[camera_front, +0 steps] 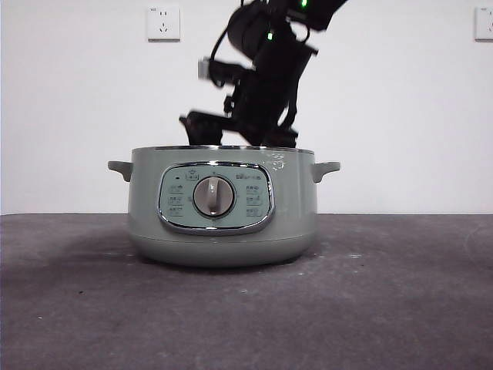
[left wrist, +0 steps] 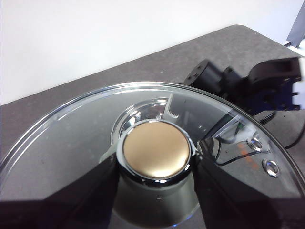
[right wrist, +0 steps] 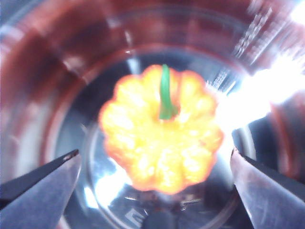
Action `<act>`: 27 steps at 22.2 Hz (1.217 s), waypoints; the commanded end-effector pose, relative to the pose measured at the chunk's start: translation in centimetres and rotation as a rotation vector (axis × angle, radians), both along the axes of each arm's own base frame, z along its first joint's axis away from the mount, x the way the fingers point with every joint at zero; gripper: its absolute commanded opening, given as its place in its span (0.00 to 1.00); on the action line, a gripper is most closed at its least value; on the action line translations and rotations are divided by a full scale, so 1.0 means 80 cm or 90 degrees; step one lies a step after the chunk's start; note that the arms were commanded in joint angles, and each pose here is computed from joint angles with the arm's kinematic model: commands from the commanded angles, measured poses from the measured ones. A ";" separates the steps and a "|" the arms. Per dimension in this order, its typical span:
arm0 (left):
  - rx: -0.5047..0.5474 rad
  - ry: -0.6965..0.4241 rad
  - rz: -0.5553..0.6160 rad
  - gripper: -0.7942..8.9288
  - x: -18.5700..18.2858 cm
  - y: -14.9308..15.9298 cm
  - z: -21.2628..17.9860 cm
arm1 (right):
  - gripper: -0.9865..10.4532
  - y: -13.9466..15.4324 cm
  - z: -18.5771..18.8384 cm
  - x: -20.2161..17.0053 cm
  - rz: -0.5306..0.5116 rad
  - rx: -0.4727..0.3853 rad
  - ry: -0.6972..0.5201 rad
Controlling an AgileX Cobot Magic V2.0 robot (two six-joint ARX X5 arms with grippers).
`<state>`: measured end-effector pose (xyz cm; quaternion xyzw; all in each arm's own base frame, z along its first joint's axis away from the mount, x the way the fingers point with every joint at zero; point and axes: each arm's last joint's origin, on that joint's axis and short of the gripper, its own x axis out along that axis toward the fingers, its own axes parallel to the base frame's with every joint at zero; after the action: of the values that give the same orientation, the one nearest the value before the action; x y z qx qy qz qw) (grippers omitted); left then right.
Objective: Pick up the pumpkin,open the lid,put the pumpkin in the pot,close the lid
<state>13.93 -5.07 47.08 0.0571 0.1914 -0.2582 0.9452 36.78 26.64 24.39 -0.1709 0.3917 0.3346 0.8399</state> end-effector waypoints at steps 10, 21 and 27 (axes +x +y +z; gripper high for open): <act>-0.011 -0.001 -0.057 0.07 0.106 -0.044 -0.021 | 0.61 -0.165 0.274 -0.199 -0.145 0.128 -0.220; 0.018 0.038 -0.118 0.07 0.201 -0.115 -0.089 | 0.61 -0.232 0.315 -0.302 -0.150 0.185 -0.269; 0.027 0.054 -0.131 0.07 0.232 -0.141 -0.122 | 0.61 -0.245 0.315 -0.321 -0.149 0.183 -0.258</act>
<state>32.37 -16.25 36.41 0.0824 0.2610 -0.3466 0.8972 11.09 7.02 49.72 -0.0723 0.1784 0.2461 0.9499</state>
